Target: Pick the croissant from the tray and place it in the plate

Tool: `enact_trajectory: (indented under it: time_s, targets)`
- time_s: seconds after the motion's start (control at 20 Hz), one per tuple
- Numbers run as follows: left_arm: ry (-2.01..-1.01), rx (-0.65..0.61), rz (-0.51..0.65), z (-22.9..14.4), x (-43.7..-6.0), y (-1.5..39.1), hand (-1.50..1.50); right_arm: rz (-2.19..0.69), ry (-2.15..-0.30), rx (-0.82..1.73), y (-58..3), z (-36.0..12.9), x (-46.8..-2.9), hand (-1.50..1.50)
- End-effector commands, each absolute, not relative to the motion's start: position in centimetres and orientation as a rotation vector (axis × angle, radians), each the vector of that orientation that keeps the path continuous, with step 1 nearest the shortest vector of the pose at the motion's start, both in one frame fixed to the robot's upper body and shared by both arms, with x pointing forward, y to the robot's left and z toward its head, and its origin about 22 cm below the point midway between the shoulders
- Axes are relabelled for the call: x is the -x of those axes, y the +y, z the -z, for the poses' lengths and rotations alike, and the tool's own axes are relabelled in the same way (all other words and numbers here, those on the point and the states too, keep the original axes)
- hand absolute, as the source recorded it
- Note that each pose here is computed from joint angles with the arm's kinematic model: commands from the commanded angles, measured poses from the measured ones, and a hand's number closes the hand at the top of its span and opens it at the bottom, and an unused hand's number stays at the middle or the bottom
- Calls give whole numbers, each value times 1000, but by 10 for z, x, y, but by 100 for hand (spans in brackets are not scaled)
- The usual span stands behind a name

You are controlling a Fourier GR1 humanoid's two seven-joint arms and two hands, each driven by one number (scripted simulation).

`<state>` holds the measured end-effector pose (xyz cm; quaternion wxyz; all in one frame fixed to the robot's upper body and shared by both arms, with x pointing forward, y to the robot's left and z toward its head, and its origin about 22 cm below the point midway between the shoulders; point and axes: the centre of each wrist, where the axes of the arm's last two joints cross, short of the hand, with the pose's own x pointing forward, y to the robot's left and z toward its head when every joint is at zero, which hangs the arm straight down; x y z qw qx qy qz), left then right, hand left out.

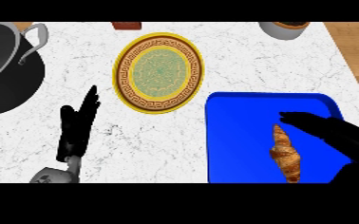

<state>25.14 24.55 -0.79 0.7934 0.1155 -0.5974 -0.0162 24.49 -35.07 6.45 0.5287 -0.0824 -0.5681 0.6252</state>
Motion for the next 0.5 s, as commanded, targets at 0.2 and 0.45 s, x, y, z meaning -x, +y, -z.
enact_trajectory:
  time_s: [0.2, 0.45]
  targets:
    - [-1271, -247, 25, 6, -248, 248, 0, -1516, -1288, 201, -341, -38, -258, -150]
    - [-1276, -228, 33, 14, -247, 239, 0, -1554, -1286, 182, -336, -55, -261, -150]
